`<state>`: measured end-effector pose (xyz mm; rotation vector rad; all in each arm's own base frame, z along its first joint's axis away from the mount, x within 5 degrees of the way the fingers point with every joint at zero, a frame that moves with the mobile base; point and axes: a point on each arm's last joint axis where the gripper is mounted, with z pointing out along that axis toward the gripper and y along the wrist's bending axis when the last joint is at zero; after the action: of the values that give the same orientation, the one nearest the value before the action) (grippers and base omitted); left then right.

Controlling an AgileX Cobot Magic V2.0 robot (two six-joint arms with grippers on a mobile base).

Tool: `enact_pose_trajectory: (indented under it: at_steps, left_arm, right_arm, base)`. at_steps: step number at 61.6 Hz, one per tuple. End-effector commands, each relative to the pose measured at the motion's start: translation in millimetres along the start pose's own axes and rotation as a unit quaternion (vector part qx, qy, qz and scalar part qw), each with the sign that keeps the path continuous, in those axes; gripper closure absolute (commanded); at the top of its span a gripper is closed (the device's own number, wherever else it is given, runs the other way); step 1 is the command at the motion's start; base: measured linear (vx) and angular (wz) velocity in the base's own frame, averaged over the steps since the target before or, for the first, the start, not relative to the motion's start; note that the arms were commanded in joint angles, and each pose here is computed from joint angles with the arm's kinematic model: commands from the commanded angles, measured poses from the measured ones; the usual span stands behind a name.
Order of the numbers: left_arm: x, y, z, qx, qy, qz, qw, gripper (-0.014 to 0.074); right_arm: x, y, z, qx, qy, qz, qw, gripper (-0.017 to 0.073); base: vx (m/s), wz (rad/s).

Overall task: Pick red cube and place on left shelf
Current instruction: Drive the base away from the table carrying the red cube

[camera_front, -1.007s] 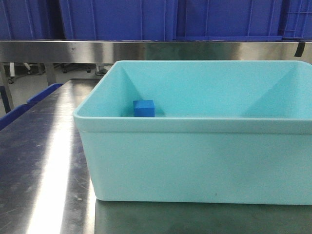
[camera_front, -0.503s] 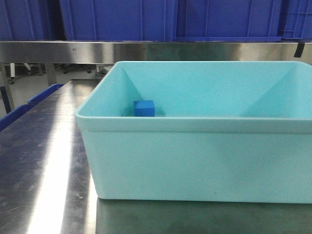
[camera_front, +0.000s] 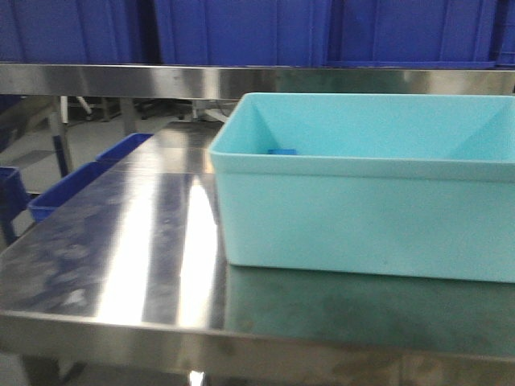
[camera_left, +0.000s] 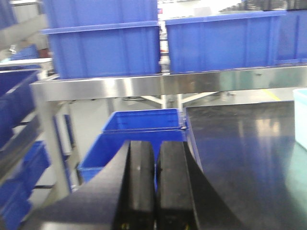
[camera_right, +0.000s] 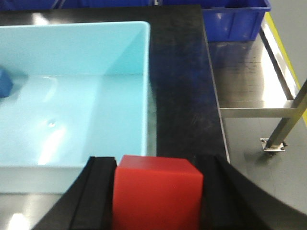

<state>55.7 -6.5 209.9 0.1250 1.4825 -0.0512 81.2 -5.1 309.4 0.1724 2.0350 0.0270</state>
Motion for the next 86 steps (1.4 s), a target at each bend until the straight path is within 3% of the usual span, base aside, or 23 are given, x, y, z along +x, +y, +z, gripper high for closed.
enact_pose_trajectory:
  at_steps: [1,44,86]
  left_arm:
    - [0.5,0.8,0.9,-0.005,-0.026,-0.005,1.000,0.0488]
    - [0.5,0.8,0.9,-0.005,-0.026,-0.005,1.000,0.0488]
    - [0.5,0.8,0.9,-0.005,-0.026,-0.005,1.000,0.0488]
  right_arm:
    - [-16.0,1.5,-4.5,-0.004,-0.048,-0.006,0.999,0.0504]
    - [-14.7,1.1,-5.5,-0.003,-0.043,-0.006,0.999,0.0504]
    - [-14.7,1.1,-5.5,-0.003,-0.043,-0.006,0.999,0.0504]
  base:
    - [-0.19,0.09]
    - [-0.20,0.15]
    - [-0.26,0.37]
